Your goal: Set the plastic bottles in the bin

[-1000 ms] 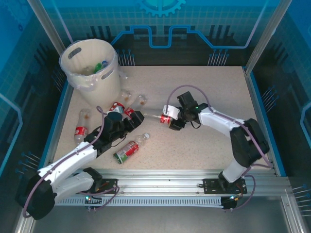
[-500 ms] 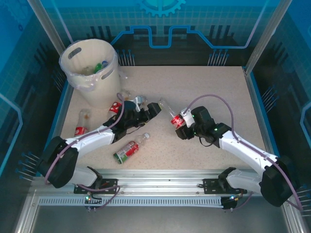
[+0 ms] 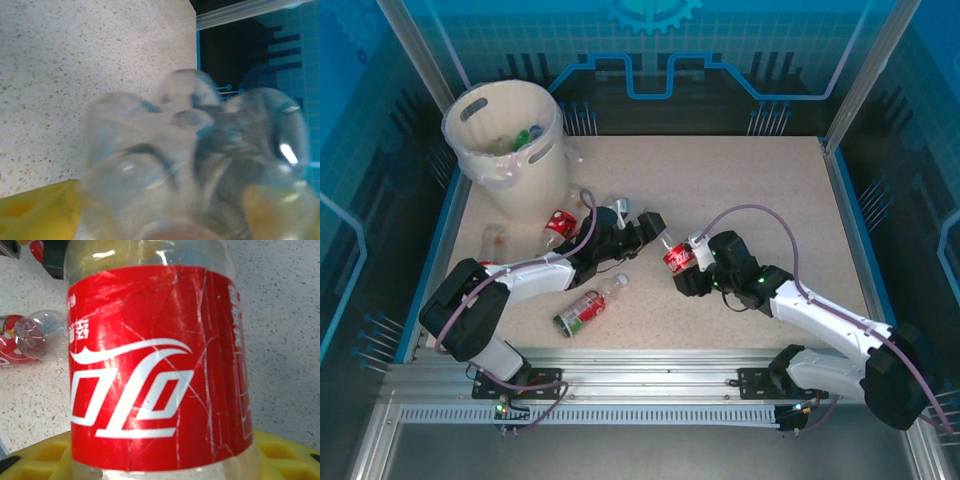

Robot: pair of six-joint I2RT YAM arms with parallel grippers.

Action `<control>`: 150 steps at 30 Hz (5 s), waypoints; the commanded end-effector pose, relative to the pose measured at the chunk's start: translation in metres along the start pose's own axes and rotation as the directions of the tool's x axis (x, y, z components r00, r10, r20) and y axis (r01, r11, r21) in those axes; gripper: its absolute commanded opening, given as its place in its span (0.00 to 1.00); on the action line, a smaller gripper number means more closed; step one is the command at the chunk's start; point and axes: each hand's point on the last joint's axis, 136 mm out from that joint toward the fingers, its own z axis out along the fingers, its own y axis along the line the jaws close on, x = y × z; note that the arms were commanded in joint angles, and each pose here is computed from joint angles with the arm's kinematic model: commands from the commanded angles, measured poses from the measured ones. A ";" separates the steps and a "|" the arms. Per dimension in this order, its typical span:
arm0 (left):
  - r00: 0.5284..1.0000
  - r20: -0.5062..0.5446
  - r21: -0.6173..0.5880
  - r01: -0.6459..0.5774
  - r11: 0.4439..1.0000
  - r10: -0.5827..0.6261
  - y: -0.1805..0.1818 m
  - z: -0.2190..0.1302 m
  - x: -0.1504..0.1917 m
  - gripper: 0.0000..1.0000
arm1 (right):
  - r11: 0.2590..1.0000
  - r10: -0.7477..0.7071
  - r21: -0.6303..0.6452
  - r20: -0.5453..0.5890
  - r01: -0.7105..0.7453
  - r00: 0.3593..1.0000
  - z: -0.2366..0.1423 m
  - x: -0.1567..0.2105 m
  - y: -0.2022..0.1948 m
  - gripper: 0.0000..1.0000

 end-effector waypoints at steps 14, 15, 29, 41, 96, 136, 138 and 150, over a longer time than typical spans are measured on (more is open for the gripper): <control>1.000 0.019 0.020 -0.023 1.000 0.022 -0.009 0.002 -0.005 0.52 | 0.999 -0.028 -0.039 0.032 0.029 0.999 -0.002 -0.007 0.012 0.71; 0.999 0.021 0.018 -0.024 1.000 0.024 -0.009 0.001 -0.005 0.52 | 0.998 -0.035 -0.041 0.033 0.036 0.999 -0.004 -0.007 0.013 0.75; 0.979 0.100 0.021 -0.183 0.983 0.180 -0.057 -0.025 -0.063 0.45 | 0.977 -0.046 0.214 0.217 -0.001 0.975 -0.063 -0.035 -0.035 1.00; 0.721 0.454 -0.120 -0.532 0.838 0.523 -0.193 -0.165 -0.232 0.34 | 0.969 0.037 0.231 0.201 -0.084 0.979 -0.057 -0.014 -0.050 1.00; 0.696 0.002 -0.720 -0.498 0.484 0.718 -0.001 -0.164 -0.410 0.60 | 0.968 0.024 0.239 0.195 -0.071 0.981 -0.062 -0.002 -0.051 1.00; 0.629 0.072 -0.747 -0.480 0.459 0.774 -0.104 -0.295 -0.225 0.99 | 0.959 0.079 0.249 0.219 -0.134 0.973 -0.053 -0.016 -0.074 1.00; 0.666 0.012 -0.694 -0.531 0.486 0.746 -0.091 -0.276 -0.182 0.98 | 0.955 0.097 0.256 0.212 -0.151 0.972 -0.052 -0.015 -0.080 1.00; 0.726 -0.558 -0.500 -0.680 0.536 0.401 0.060 -0.170 0.032 0.99 | 0.945 0.136 0.263 0.221 -0.194 0.966 -0.053 -0.015 -0.091 1.00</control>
